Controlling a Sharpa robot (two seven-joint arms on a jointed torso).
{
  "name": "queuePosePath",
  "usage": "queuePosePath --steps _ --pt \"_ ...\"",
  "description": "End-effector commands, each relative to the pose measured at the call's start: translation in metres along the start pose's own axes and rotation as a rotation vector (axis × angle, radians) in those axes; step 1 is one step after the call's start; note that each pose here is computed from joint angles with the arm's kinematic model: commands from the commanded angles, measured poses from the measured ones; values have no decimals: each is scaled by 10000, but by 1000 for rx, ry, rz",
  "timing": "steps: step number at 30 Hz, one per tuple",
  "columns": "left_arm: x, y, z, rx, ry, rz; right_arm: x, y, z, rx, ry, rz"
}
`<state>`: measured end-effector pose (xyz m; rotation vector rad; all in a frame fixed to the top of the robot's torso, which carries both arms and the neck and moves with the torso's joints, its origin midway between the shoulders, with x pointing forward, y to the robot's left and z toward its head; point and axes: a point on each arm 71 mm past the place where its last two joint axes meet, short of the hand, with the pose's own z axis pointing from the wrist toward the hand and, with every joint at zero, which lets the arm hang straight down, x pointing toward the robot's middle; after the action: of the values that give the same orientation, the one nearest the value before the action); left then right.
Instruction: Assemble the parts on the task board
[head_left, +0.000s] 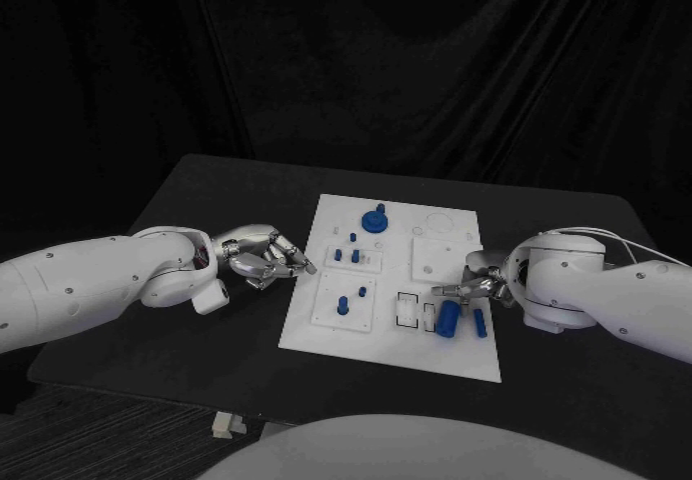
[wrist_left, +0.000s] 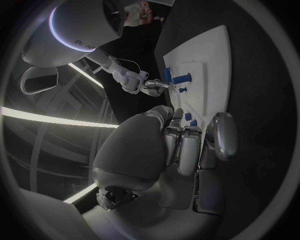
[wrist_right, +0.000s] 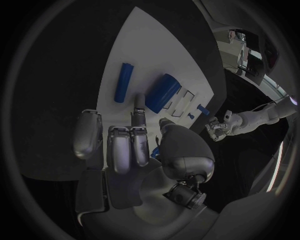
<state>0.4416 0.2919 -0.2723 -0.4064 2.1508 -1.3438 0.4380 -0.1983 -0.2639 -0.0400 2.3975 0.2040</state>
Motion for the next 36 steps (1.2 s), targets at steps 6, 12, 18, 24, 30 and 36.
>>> queuePosePath --steps 6,12,18,24,30,36 --pt "25 -5 7 9 15 -13 22 20 10 9 7 9" --pt "27 -4 8 9 16 -14 40 46 20 10 23 -29" --pt "29 -3 11 7 18 -14 64 73 36 11 44 -53" --pt "29 1 9 4 19 -15 82 90 45 10 56 -65" --pt "31 2 13 3 21 -15 94 98 55 10 60 -68" --pt "34 4 16 1 23 -16 100 95 61 12 57 -64"
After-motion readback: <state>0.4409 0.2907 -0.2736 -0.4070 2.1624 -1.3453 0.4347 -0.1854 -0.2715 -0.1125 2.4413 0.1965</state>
